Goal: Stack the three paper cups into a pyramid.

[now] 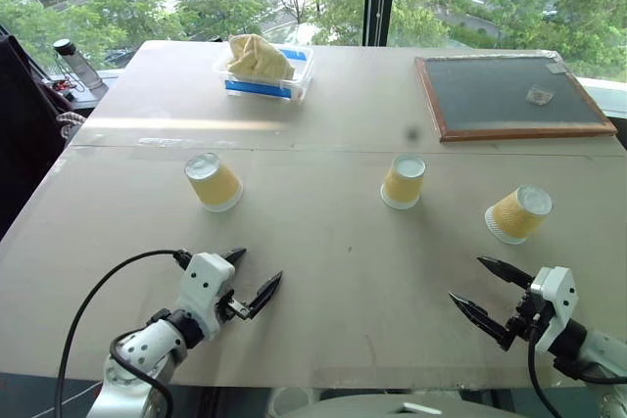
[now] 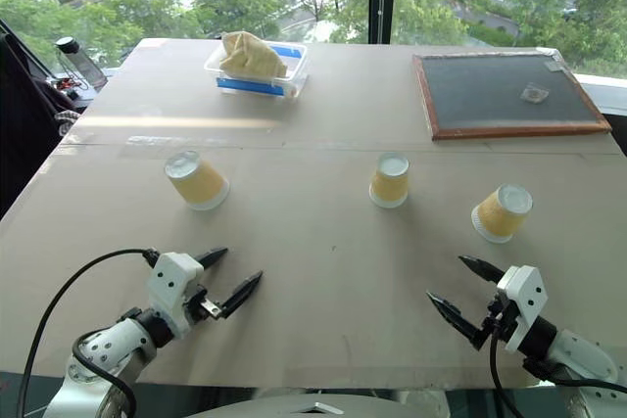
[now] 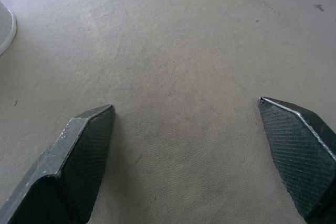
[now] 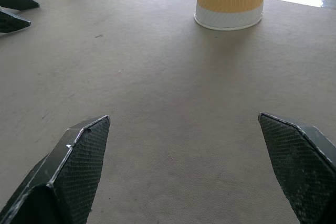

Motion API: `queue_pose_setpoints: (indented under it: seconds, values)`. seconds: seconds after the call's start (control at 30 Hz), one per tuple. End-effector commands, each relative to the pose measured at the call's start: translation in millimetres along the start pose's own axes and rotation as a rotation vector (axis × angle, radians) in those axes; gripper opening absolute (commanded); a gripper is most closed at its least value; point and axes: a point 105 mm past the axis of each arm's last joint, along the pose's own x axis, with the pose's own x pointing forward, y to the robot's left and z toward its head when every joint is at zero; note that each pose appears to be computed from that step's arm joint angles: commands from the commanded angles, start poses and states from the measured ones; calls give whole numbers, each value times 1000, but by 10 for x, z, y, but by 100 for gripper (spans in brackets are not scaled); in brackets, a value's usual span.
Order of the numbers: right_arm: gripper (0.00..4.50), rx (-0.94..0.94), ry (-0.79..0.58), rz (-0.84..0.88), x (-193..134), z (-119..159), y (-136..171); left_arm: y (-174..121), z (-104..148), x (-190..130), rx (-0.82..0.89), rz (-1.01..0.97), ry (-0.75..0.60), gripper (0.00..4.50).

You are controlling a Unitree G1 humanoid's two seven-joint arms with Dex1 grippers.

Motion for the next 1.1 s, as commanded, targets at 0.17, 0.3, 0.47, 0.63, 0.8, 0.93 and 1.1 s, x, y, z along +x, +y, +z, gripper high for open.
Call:
queue_pose_setpoints:
  seconds: [0.17, 0.3, 0.47, 0.63, 0.8, 0.93, 1.1]
  values:
    - [447, -17, -13, 8, 36, 2, -41, -109, 144, 9, -62, -94, -45, 448]
    - [447, -18, -14, 6, 38, -15, -49, -112, 128, 15, -50, -101, -34, 448]
    - [447, -20, -18, 0, 33, -24, -66, -109, 148, 25, -49, -102, -41, 448]
    - [447, -24, -34, -11, 69, 9, -81, -120, 182, 30, -21, -124, -60, 448]
    - [447, -44, -112, -37, 307, 282, -148, -124, 384, 30, 28, -216, -120, 448]
    - [447, -47, -166, -42, 633, 526, -197, -83, 644, 87, 91, -324, -164, 448]
    - [447, -26, -237, -59, 1107, 793, -389, 22, 980, 124, 170, -459, -200, 448]
